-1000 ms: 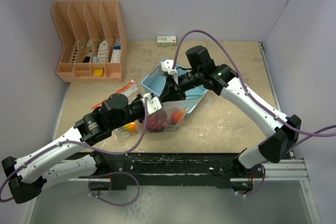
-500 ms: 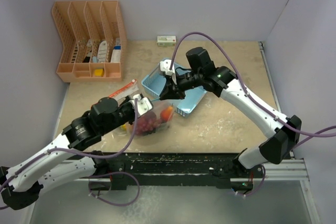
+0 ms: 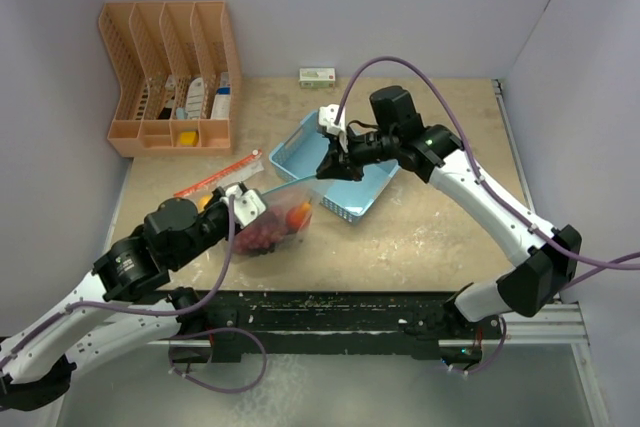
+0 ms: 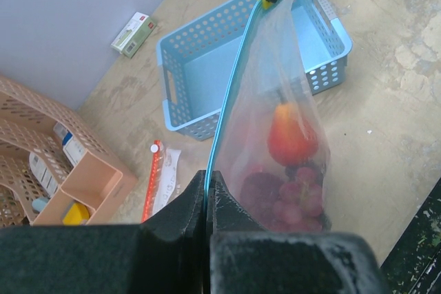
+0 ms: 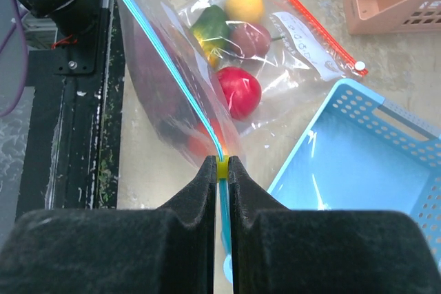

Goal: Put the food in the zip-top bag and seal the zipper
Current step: Zip the zipper food storage bag at the center of the board, then place the zipper food storage bag at the center of the board.

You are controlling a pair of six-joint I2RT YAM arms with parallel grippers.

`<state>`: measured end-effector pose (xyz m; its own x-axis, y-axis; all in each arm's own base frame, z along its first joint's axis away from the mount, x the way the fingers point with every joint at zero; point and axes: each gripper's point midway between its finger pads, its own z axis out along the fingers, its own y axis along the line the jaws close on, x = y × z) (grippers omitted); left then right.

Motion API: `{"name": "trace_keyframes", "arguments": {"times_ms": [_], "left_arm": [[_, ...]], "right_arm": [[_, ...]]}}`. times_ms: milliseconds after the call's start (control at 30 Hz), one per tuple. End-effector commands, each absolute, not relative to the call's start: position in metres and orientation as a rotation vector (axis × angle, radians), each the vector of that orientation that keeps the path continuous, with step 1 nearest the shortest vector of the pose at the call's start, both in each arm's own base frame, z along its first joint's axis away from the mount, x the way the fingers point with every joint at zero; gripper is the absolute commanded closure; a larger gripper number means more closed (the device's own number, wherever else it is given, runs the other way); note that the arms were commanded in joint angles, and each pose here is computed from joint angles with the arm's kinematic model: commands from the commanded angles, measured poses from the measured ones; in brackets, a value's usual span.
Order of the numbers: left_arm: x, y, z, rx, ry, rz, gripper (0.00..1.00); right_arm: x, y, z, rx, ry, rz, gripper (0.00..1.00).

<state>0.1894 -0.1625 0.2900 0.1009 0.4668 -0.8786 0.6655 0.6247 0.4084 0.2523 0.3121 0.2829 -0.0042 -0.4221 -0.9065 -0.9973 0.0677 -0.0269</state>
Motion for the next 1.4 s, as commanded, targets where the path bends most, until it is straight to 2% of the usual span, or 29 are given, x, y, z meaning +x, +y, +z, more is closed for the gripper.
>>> {"name": "trace_keyframes", "arguments": {"times_ms": [0,500,533,567,600,633,700,733,900,1133,1167,1200,1267,1300,1333,1367], "left_arm": [[0.194,-0.146,0.318,0.892,1.485,-0.14,1.0],[0.196,-0.145,0.32,0.892,1.487,-0.12,1.0],[0.197,-0.146,0.32,0.893,1.488,-0.12,1.0],[0.198,-0.148,0.321,0.891,1.486,-0.121,1.0],[0.201,-0.15,0.323,0.882,1.486,-0.118,1.0],[0.204,-0.152,0.326,0.866,1.487,-0.115,1.0],[0.211,-0.158,0.337,0.826,1.492,-0.121,1.0],[0.216,-0.162,0.346,0.807,1.492,-0.124,1.0],[0.249,-0.181,0.377,0.728,1.505,-0.06,1.0],[0.302,-0.164,0.361,0.514,1.59,0.034,1.0],[0.309,-0.16,0.357,0.484,1.611,0.021,0.95],[0.314,-0.157,0.353,0.453,1.629,0.007,0.82],[0.322,-0.151,0.352,0.409,1.644,-0.021,0.38],[0.323,-0.151,0.355,0.399,1.639,-0.038,0.09],[0.324,-0.151,0.358,0.399,1.633,-0.055,0.0],[0.323,-0.153,0.361,0.407,1.628,-0.068,0.01]], "right_arm": [[0.272,0.293,0.283,-1.413,1.59,0.787,1.0],[0.282,0.28,0.275,-1.371,1.625,0.736,1.0],[0.281,0.281,0.277,-1.371,1.62,0.745,0.96],[0.281,0.281,0.279,-1.37,1.617,0.75,0.85],[0.28,0.282,0.283,-1.364,1.611,0.753,0.71],[0.28,0.283,0.288,-1.347,1.6,0.759,0.49],[0.281,0.286,0.306,-1.297,1.564,0.777,0.13],[0.281,0.287,0.315,-1.276,1.548,0.778,0.02],[0.306,0.278,0.363,-0.974,1.558,0.707,0.01],[0.341,0.257,0.388,-0.575,1.698,0.64,0.01],[0.345,0.252,0.389,-0.524,1.714,0.621,0.01],[0.35,0.247,0.39,-0.469,1.725,0.598,0.0],[0.357,0.238,0.389,-0.404,1.742,0.55,0.01],[0.359,0.234,0.388,-0.385,1.747,0.533,0.01],[0.36,0.232,0.386,-0.365,1.754,0.521,0.01],[0.362,0.231,0.385,-0.351,1.763,0.514,0.01]]}}
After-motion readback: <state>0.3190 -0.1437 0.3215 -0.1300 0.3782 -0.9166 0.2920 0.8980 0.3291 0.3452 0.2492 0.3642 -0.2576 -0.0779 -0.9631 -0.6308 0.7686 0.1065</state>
